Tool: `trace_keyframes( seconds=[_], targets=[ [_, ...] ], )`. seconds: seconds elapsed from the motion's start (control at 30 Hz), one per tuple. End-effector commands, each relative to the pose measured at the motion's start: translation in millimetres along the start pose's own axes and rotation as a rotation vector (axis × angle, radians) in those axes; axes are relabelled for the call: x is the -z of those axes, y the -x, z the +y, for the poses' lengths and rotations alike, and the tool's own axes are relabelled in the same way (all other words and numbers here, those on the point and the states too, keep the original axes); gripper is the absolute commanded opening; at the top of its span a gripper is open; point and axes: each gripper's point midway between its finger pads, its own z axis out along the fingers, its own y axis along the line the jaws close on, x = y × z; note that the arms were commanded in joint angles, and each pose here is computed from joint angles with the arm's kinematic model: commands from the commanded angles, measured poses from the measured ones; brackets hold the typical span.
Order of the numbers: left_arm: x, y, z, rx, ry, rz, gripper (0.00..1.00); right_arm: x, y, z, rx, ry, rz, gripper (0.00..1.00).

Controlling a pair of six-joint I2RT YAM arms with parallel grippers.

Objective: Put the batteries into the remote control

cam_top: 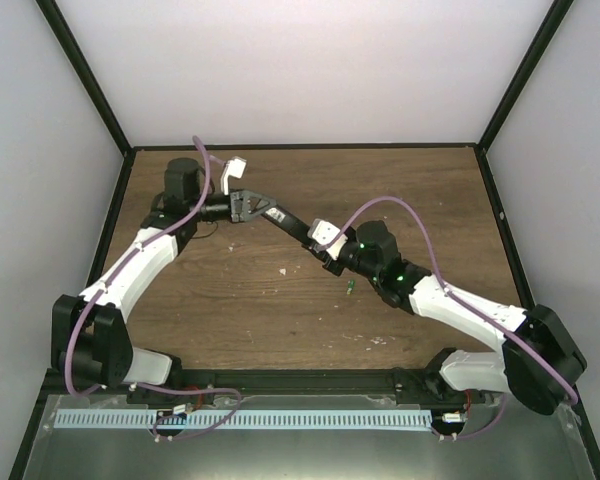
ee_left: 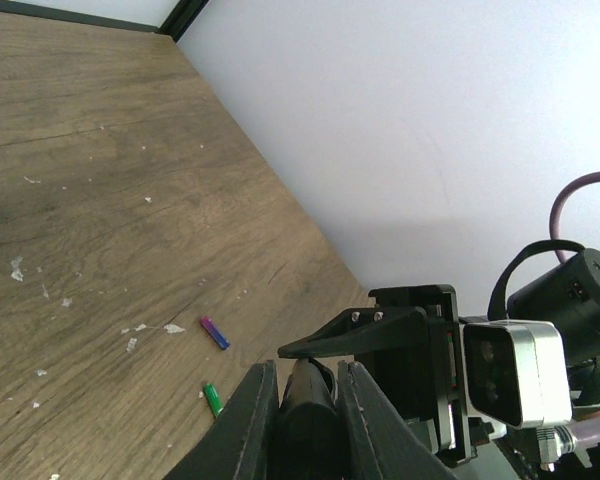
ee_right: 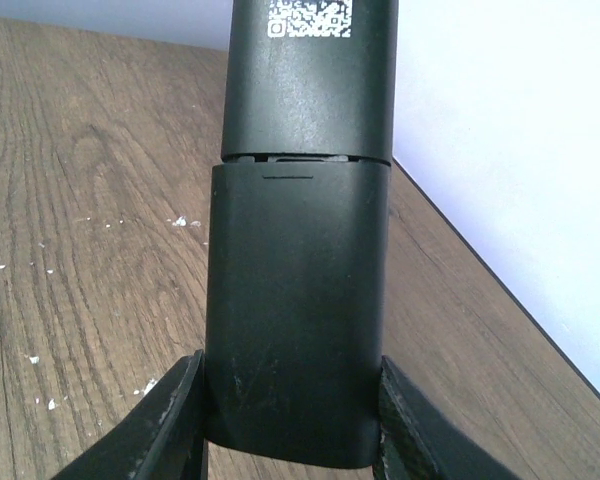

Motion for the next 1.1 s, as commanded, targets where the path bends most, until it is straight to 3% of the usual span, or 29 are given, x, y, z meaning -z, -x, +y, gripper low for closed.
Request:
trace_keyframes(
  seconds=[0.0,1.07],
  targets=[
    [21.2,42.3,-11.3,-0.072,-0.003,-0.124,0.00,0.8,-69.7,23.4,-0.002,0.081,0.237,0.32],
    [66.2,61.0,21.7,-0.063,0.110,-0.210,0.00,-1.6,-103.5,7.9,-0.095,0.066,0.363,0.34]
  ],
)
